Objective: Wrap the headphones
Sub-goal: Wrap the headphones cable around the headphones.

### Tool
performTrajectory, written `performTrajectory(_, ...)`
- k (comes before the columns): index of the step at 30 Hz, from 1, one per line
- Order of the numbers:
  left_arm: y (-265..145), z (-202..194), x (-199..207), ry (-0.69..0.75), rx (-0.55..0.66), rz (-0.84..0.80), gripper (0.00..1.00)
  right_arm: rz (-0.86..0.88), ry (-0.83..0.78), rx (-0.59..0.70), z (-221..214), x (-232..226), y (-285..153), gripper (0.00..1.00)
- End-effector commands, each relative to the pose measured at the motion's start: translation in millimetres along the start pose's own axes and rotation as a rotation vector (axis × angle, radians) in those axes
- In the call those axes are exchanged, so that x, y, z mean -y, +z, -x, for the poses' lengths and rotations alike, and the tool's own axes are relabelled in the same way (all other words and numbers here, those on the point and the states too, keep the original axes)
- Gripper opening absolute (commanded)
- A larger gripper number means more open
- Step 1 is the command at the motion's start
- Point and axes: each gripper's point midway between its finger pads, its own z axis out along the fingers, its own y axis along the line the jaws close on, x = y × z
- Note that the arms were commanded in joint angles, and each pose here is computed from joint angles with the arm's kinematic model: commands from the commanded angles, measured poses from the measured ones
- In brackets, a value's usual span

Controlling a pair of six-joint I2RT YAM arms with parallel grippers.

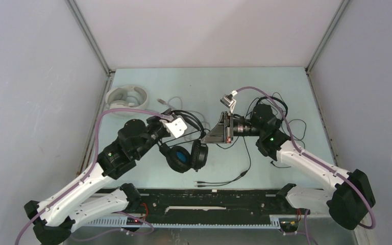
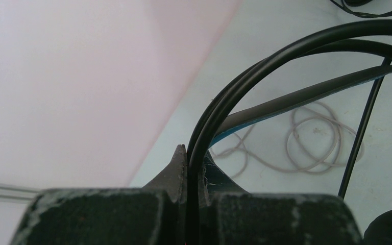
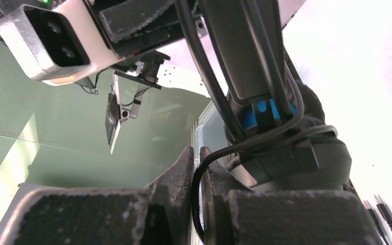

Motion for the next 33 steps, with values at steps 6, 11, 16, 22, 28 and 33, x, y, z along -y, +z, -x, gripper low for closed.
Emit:
performTrajectory(6,-16,-18,-49,-0.31,-0.186,0.276,0.0,0.112,-0.183,0.008,25,-61,22,0.12)
performTrajectory(11,-23,-23,-61,-0.42,-0.243,0.367,0.0,0.127,-0.188,-0.001,30,-65,36,0.12)
performTrajectory(16,-30,-32,-72,-0.462,-0.29,0.472,0.0,0.121,-0.216,0.021,37,-68,46,0.12)
performTrajectory(22,-38,-32,-83,-0.553,-0.299,0.554,0.0,0.113,-0.229,0.034,41,-67,55,0.13)
performTrajectory(28,-51,-34,-99,-0.623,-0.306,0.68,0.0,0.129,-0.246,0.015,36,-72,65,0.13)
performTrajectory(33,-52,-33,-103,-0.713,-0.3,0.737,0.0,0.144,-0.263,0.008,34,-77,73,0.14)
